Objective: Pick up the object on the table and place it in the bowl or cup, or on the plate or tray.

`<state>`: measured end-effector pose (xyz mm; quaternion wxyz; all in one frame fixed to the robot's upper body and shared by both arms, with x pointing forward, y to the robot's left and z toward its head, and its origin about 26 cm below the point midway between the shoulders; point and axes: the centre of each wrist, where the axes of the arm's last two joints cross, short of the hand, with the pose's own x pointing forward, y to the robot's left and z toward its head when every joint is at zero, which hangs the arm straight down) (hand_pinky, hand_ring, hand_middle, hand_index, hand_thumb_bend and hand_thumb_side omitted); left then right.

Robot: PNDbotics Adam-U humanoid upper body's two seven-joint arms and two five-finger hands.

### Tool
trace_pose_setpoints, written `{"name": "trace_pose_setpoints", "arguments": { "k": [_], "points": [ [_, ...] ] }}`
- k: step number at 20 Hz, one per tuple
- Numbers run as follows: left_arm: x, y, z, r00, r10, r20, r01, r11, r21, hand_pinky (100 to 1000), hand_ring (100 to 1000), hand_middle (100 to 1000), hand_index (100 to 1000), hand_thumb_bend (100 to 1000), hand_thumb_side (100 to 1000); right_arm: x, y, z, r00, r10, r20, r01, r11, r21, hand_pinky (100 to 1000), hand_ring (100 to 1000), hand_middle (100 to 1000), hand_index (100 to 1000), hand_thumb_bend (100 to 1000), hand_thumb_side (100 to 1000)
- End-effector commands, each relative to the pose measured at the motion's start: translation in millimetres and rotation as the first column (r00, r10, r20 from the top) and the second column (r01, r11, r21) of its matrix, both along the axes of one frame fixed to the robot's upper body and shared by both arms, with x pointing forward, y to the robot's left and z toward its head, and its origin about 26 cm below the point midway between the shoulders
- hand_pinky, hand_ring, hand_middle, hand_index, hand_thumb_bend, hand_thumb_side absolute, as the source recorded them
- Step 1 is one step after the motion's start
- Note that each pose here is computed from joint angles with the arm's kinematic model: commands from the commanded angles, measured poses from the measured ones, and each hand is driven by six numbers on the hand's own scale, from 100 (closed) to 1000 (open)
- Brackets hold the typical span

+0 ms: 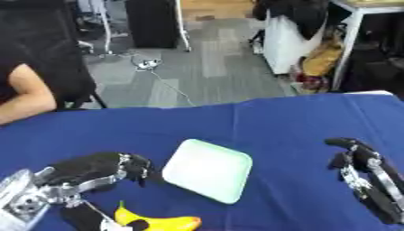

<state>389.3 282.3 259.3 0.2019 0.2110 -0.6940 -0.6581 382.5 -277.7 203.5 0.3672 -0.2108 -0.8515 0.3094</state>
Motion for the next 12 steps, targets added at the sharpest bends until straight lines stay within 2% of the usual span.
{"name": "trace_pose_setpoints", "arguments": {
  "k": [1,12],
  "points": [
    [6.2,3.4,3.2,1.0,0.016,0.013,-0.016,1.0,0.023,560,629,722,825,222,652,-0.3,0.2,9.7,1.0,0.004,0.028,-0.004,1.0,-0.012,406,563,803,863,100,880],
    [28.0,8.0,-23.3,0.997,0.062,-0.055,-0.06,0.997,0.048,557,628,718,823,223,689,0.4,2.2,10.9,0.999,0.011,0.032,-0.01,1.0,-0.013,406,563,803,863,100,883]
  ]
}}
